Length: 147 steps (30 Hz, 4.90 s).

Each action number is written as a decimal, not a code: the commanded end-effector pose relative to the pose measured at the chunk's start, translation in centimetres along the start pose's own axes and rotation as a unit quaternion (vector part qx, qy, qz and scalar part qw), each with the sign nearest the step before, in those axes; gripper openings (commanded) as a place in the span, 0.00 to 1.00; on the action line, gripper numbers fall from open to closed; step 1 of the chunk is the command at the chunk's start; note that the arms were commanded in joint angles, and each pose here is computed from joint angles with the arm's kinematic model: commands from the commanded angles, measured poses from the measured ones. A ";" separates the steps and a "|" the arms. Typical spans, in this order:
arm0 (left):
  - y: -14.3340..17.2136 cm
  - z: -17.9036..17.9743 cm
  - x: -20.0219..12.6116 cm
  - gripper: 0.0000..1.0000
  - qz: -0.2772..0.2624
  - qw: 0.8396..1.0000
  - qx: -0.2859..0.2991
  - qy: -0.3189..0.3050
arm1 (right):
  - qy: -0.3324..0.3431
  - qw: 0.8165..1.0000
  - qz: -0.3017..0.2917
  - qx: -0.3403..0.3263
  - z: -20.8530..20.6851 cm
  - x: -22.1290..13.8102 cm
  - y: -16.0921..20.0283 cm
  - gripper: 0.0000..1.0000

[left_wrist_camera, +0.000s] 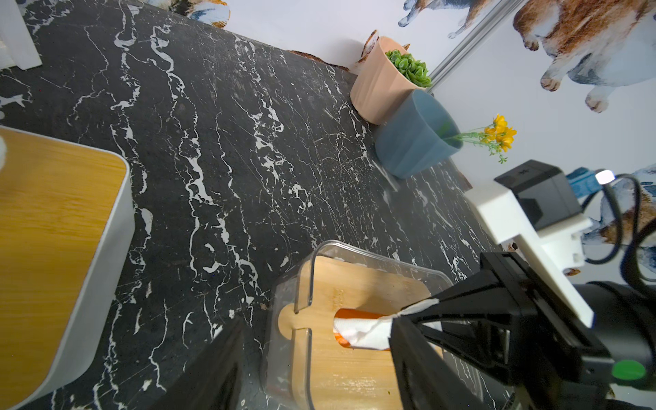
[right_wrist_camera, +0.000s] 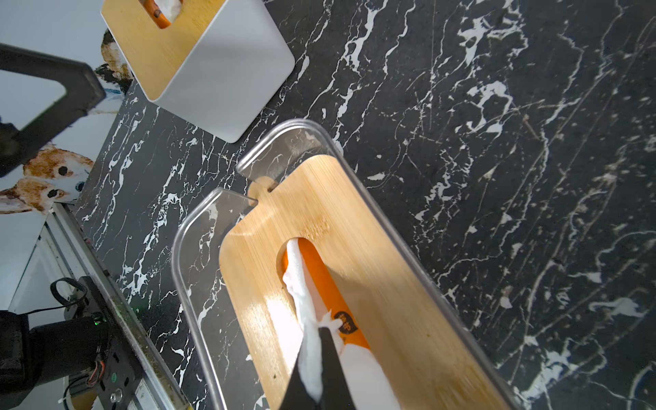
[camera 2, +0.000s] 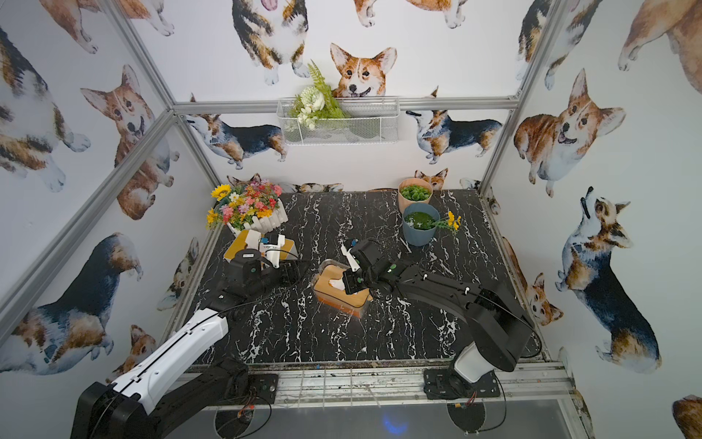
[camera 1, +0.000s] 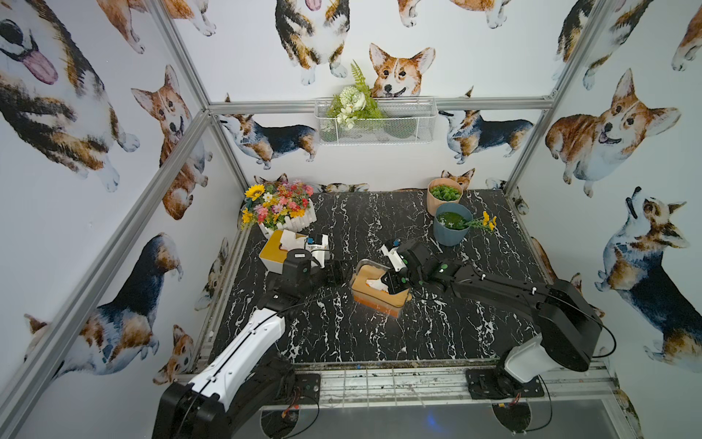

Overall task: Put the tissue paper into the tissue box
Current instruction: Pull the paper towel from the tissue box, then move the tissue box to the center of the board, then reset both arms

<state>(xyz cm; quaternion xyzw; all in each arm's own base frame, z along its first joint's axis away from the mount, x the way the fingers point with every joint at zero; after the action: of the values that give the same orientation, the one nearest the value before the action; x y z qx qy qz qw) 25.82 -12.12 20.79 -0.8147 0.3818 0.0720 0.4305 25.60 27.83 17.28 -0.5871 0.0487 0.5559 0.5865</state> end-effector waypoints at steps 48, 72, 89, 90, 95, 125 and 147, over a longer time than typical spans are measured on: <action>4.7 -2.0 6.6 0.94 0.162 0.980 -0.071 0.095 | -0.071 0.982 -0.106 0.141 -0.9 -5.0 2.0 0.80; -1.8 -3.2 11.9 0.97 0.065 0.994 -0.055 0.072 | -0.009 0.971 -0.164 0.173 -8.8 -0.9 -5.6 0.84; -7.7 -1.7 2.0 1.00 -0.143 0.981 0.071 -0.108 | 0.118 0.941 -0.305 0.087 -8.0 -13.7 -3.8 1.00; -7.9 -1.5 1.1 1.00 -0.164 0.976 0.079 -0.117 | 0.127 0.936 -0.316 0.084 -8.0 -14.6 -3.1 1.00; -7.5 0.8 -3.4 1.00 -0.276 0.937 0.108 -0.185 | 0.201 0.907 -0.364 0.066 -8.8 -18.2 0.8 1.00; -3.9 14.8 -4.5 1.00 -0.363 0.836 0.102 -0.399 | 0.473 0.797 -0.375 0.016 -20.3 -16.5 7.6 1.00; -2.2 14.9 -0.4 1.00 -0.332 0.862 0.191 -0.333 | 0.463 0.805 -0.370 0.002 -24.0 -14.0 9.9 1.00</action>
<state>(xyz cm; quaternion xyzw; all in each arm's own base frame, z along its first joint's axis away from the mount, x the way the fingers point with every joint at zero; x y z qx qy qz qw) 30.07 0.27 13.46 -0.7352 -0.0842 0.1136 0.6629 27.16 -1.41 11.84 -0.7589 0.1253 -0.0085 0.6390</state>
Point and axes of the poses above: each gripper's point midway between its finger pads, its own x axis out along the fingers, its own z axis along the line the jaws close on, y = z × x, the point moved 6 cm from there along -x, back along the fingers, and after that the axes turned 9 degrees about -x, right-handed, at the moved point
